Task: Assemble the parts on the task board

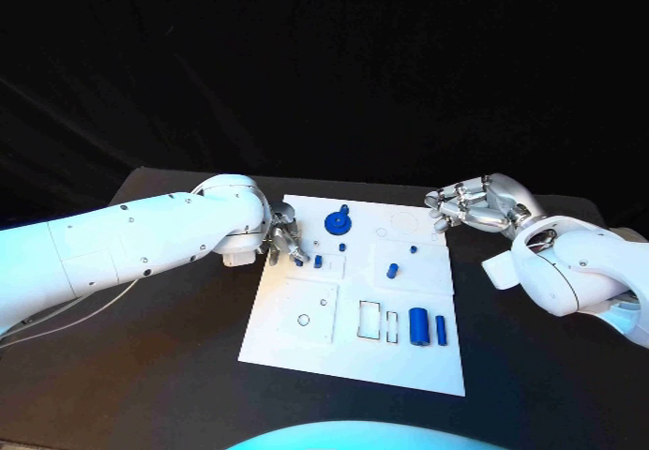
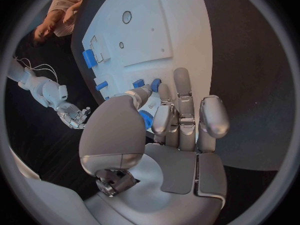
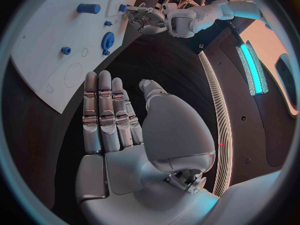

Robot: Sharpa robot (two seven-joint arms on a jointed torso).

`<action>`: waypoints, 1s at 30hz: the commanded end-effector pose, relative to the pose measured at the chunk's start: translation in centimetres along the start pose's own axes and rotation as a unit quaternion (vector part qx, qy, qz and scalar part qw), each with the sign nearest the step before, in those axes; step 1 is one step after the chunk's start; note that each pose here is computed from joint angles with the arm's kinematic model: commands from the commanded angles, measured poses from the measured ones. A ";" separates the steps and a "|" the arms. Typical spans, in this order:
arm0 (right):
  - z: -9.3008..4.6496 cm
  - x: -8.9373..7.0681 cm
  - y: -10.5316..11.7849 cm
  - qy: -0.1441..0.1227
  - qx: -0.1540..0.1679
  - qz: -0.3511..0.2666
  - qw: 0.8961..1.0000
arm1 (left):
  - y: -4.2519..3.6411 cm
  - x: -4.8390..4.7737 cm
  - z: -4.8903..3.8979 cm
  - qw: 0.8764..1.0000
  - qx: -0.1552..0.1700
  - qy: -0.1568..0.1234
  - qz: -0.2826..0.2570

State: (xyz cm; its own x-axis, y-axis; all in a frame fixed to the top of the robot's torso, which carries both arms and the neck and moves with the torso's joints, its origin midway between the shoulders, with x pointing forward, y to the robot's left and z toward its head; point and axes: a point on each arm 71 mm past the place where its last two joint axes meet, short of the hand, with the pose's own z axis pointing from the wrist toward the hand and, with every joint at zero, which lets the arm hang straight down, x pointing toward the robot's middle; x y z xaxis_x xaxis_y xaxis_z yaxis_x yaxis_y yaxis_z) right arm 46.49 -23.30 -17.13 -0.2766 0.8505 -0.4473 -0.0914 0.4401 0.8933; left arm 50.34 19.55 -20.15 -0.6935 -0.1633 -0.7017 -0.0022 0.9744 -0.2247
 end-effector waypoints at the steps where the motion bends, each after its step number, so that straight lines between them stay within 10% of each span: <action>1: 0.0 0.1 0.1 0.007 -0.004 0.001 1.000 | -0.05 0.29 0.10 1.000 -0.002 0.010 0.003; 30: -0.1 0.0 0.1 0.005 -0.004 0.001 1.000 | 0.52 0.00 -0.02 1.000 -0.006 0.002 -0.013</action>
State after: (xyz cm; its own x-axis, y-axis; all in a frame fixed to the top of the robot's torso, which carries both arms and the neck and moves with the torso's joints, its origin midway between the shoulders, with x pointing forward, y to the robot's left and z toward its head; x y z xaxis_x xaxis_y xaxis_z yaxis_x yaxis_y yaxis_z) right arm 46.46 -23.34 -17.13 -0.2773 0.8507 -0.4466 -0.0904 0.4396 0.8936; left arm 50.39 20.10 -20.29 -0.6957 -0.1773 -0.6961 -0.0231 0.9741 -0.2250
